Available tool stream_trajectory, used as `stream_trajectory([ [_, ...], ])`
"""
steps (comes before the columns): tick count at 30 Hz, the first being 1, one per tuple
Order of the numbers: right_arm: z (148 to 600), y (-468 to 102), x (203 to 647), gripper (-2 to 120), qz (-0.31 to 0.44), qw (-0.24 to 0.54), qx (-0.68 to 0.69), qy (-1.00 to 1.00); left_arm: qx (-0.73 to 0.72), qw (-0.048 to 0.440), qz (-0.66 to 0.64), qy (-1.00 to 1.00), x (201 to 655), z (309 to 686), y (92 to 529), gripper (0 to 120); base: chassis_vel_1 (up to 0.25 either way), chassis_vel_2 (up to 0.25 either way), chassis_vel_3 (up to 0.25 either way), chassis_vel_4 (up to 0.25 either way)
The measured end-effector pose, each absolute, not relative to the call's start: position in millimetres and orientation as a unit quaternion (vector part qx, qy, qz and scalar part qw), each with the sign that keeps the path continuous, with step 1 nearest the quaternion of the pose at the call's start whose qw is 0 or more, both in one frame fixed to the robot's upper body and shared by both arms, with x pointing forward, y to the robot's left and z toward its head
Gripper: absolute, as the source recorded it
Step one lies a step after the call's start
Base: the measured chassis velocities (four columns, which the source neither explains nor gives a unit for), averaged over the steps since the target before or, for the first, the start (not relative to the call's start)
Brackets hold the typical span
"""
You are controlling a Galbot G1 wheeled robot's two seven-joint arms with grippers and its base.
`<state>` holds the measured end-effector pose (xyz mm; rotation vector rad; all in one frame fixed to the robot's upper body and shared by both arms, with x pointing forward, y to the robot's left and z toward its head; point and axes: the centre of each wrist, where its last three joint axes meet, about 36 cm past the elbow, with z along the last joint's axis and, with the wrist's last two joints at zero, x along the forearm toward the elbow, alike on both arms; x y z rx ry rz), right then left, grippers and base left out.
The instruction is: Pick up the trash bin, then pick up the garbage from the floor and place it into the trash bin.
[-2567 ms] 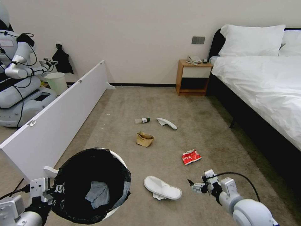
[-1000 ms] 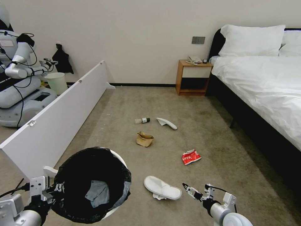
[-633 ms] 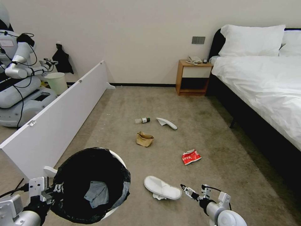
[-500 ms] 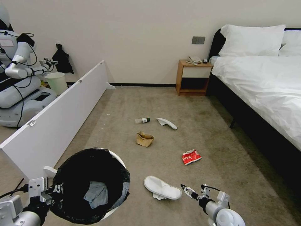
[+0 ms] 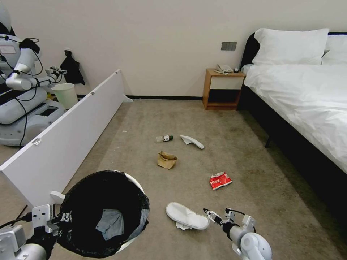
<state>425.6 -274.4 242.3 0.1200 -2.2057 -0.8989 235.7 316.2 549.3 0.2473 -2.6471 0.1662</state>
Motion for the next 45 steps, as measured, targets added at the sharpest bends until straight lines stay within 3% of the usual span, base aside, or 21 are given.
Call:
stream_trajectory([
  [28,210,-261,432,99,-0.326,0.408,0.046,-0.852,0.091,0.241,0.062,-0.964,234,548,316,3,0.000,0.000,0.000,0.000],
  [35,201,-252,431,82,-0.314,0.422,0.055,-0.849,0.091,0.240,0.062,-0.964,234,548,316,3,0.000,0.000,0.000,0.000],
  [37,198,-249,433,67,-0.313,0.425,0.059,-0.847,0.091,0.240,0.062,-0.965,235,548,316,3,0.000,0.000,0.000,0.000],
  [41,197,-249,434,58,-0.311,0.426,0.061,-0.848,0.091,0.239,0.062,-0.965,235,549,316,3,0.000,0.000,0.000,0.000],
  [43,198,-249,435,45,-0.310,0.424,0.064,-0.848,0.090,0.237,0.062,-0.965,236,549,316,3,0.000,0.000,0.000,0.000],
  [45,198,-250,435,43,-0.310,0.424,0.065,-0.849,0.090,0.237,0.062,-0.965,236,549,316,3,0.000,0.000,0.000,0.000],
])
